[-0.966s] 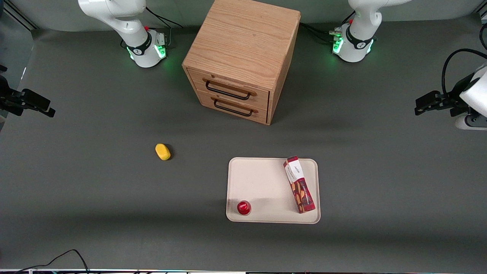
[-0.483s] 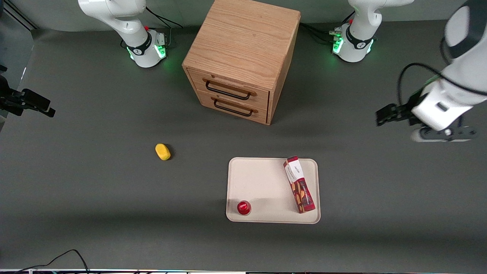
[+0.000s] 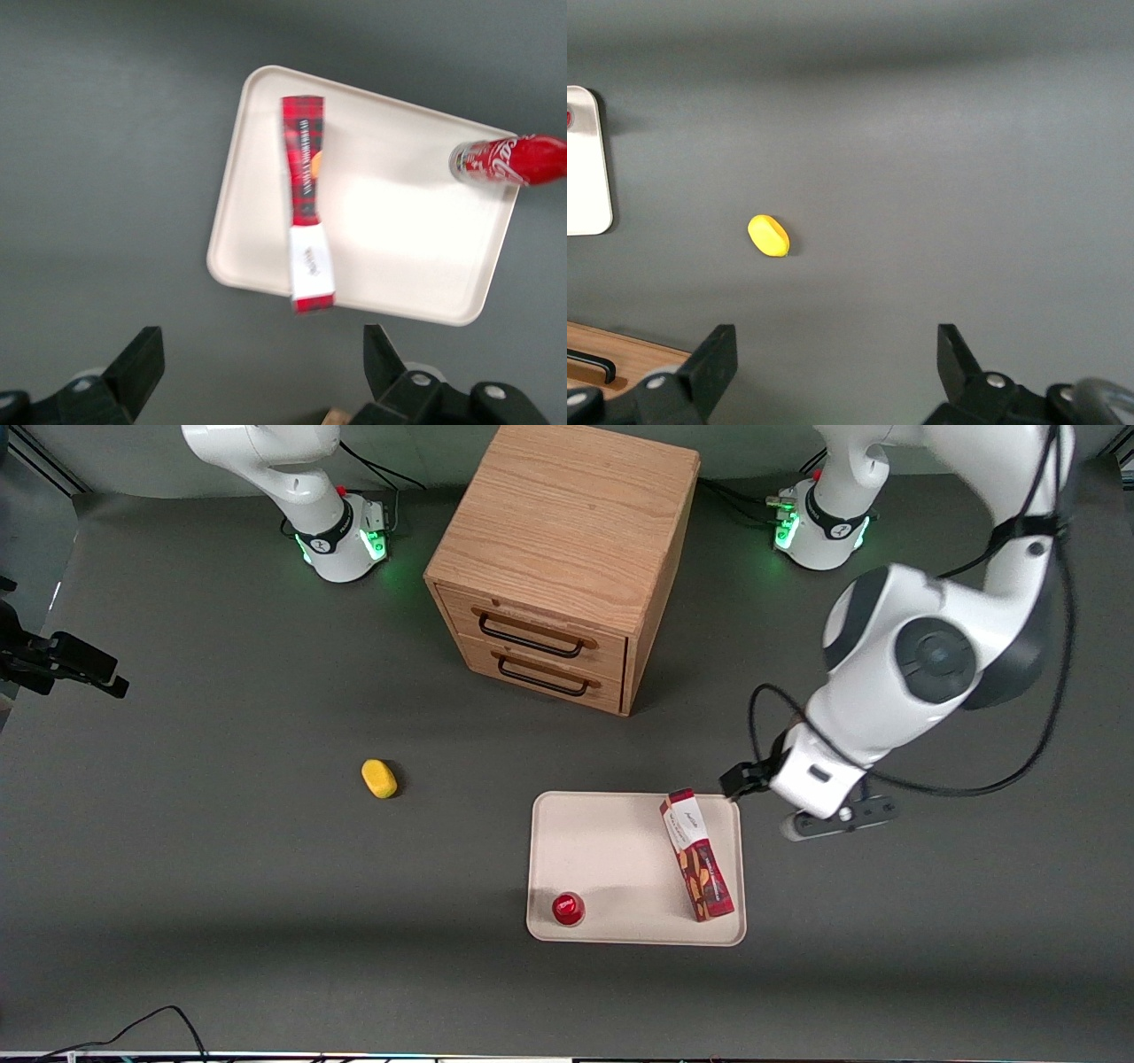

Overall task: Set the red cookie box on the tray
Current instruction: 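Move the left gripper over the red shortbread box on the tray, then lower the left gripper and close it on the red shortbread box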

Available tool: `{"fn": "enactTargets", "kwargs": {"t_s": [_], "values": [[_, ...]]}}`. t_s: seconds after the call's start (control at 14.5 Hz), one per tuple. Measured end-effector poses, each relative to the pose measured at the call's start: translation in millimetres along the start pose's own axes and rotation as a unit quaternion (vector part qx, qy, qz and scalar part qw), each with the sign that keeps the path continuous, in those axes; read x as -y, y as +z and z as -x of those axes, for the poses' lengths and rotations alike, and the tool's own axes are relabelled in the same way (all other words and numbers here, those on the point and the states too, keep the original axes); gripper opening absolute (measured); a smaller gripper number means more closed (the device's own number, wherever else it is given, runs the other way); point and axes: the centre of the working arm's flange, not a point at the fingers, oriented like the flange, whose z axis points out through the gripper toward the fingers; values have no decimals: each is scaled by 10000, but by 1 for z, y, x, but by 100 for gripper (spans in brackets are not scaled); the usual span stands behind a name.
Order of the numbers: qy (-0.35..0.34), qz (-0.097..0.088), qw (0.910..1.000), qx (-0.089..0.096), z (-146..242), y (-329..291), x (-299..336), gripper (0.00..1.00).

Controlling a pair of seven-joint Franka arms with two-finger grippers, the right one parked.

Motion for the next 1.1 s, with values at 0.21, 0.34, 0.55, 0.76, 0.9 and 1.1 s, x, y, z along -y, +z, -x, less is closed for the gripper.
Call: {"fn": "enactTargets", "kwargs": {"t_s": [0.21, 0.34, 0.55, 0.76, 0.9, 1.1], "values": [[-35, 51, 10000, -2, -11, 58, -15, 100], [-80, 72, 9999, 38, -21, 89, -15, 100], [-121, 114, 9999, 41, -29, 121, -14, 100], [-137, 174, 9998, -13, -32, 140, -14, 100], [-102, 179, 9998, -41, -31, 153, -16, 100], [-26, 175, 9998, -104, -29, 172, -19, 97]]}}
